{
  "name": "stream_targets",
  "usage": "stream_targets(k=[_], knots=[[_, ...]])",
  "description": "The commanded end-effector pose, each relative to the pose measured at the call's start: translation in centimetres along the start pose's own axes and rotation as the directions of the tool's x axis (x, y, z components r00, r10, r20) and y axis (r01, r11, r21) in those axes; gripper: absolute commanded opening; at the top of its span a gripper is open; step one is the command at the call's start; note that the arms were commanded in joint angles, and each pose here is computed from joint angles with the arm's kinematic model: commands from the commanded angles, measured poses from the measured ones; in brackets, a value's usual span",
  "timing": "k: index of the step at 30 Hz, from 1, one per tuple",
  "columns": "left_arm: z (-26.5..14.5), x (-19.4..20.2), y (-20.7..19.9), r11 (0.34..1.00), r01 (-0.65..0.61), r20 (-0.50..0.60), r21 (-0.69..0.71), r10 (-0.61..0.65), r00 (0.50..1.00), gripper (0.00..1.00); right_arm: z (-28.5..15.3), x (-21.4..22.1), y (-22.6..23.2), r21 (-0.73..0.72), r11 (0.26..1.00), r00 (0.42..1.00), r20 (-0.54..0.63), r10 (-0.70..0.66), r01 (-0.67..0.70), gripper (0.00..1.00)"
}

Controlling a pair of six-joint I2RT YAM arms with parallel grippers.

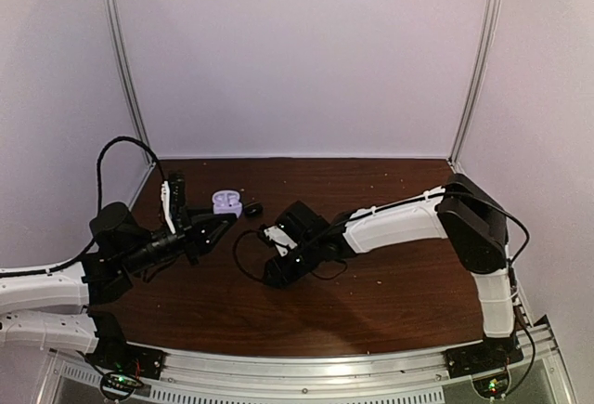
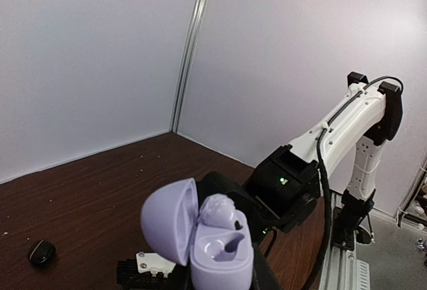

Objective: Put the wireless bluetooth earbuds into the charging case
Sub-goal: Adjust the left earbud at the center of the board, then move the left earbud to the center of the board.

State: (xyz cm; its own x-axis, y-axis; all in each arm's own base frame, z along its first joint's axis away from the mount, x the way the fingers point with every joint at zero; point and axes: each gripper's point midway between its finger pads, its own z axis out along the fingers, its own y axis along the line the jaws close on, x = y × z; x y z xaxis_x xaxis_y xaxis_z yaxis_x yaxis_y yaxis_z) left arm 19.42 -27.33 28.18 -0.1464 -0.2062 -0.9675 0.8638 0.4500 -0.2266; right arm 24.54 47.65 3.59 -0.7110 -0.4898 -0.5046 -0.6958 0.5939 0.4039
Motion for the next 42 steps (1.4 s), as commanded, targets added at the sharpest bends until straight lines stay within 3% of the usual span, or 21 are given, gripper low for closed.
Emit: stream_targets(k=[1,7,13,17,25,42], knots=[[-0.3,-0.7,0.0,1.000,-0.028,0.025,-0.003,0.028,0.999,0.00,-0.6,1.2,-3.0,0.173,0.985,0.999,-0.049,-0.020,0.028,0.51],[-0.5,-0.8,0.1,0.999,-0.038,0.025,-0.015,0.039,0.999,0.00,-3.5,0.3,-2.9,0.194,0.979,0.998,0.010,-0.059,0.056,0.53],[-0.5,-0.9,0.0,0.999,-0.043,0.026,-0.012,0.044,0.999,0.00,-6.0,-2.2,-0.2,0.092,0.981,0.977,0.114,-0.178,0.168,0.54],[-0.4,-1.0,0.1,0.999,-0.044,0.027,-0.015,0.044,0.999,0.00,-6.5,-3.0,-1.4,0.096,0.982,0.973,0.149,-0.176,0.163,0.53],[-0.4,-1.2,0.0,0.999,-0.047,0.033,-0.014,0.048,0.998,0.00,-5.1,-3.1,-3.6,0.137,0.990,0.993,0.107,-0.055,0.041,0.48],[-0.4,-1.1,0.0,0.999,-0.050,0.029,-0.012,0.050,0.998,0.00,-1.2,-1.9,-3.9,0.220,0.970,0.994,-0.014,-0.104,0.105,0.40]])
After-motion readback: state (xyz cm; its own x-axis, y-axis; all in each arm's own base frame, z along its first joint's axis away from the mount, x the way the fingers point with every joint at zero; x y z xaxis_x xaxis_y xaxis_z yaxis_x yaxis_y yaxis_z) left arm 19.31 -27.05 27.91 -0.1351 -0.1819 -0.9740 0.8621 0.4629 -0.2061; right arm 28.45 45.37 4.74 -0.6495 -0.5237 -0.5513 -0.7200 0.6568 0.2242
